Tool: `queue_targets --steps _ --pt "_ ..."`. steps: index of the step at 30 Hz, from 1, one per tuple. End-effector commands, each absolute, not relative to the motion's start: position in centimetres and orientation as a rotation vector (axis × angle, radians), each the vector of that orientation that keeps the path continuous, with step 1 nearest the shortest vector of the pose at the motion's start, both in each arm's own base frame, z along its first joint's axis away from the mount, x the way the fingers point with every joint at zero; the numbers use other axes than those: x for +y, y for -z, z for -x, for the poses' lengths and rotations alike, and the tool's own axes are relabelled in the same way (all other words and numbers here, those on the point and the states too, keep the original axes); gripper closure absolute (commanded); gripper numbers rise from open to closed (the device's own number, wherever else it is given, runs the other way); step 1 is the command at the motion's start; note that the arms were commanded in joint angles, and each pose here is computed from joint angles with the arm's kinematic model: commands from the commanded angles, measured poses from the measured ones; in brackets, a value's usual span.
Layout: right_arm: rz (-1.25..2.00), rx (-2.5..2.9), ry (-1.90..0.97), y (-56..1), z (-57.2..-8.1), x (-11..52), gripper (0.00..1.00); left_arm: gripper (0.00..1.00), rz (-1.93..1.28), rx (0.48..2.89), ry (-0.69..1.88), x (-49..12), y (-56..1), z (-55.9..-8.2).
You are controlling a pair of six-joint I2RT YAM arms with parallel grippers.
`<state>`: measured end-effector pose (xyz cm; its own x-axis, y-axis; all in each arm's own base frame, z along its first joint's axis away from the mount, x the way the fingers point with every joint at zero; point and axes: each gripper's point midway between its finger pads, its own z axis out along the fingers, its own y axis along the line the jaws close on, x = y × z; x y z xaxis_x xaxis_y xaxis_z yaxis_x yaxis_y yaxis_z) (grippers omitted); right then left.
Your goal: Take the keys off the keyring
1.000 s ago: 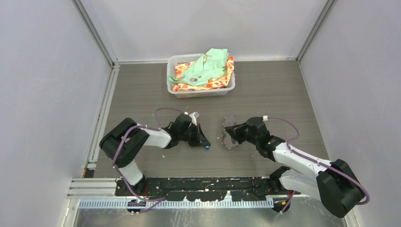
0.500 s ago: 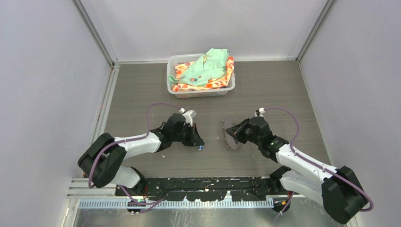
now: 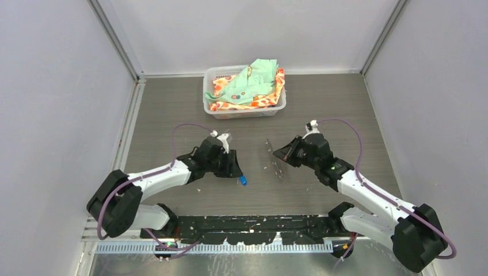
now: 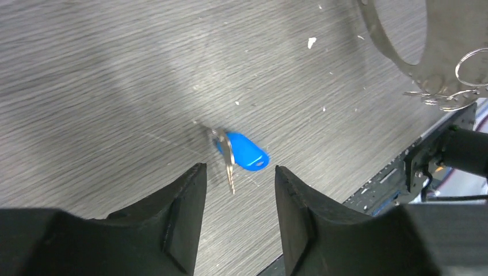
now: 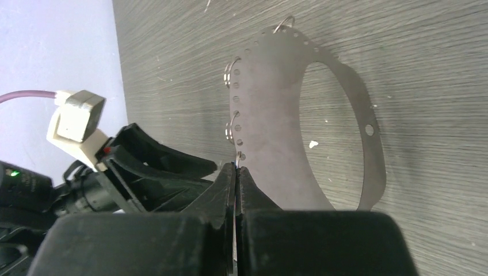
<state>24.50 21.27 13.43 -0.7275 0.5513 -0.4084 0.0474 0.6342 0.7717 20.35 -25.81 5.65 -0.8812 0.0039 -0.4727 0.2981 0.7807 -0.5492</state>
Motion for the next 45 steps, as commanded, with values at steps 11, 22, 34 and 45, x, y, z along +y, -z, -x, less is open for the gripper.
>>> queue_targets --steps 11,22,34,45 --pt "-0.576 2.241 -0.654 -12.3 -25.7 15.0 0.99 0.28 -0.067 2.411 0.630 -20.6 -9.9 -23.2" --pt "-0.679 2.248 -0.530 -12.0 -25.2 11.8 0.48 0.05 -0.116 2.394 0.675 -21.2 -11.6 -23.0" --pt "-0.673 2.017 -0.487 -19.8 -27.1 9.7 0.08 0.00 -0.147 2.404 0.643 -21.8 -15.7 -24.3" --pt "-0.642 1.814 -0.505 -28.0 -28.6 8.7 0.01 0.00 -0.074 2.307 0.516 -20.6 -21.9 -27.1"
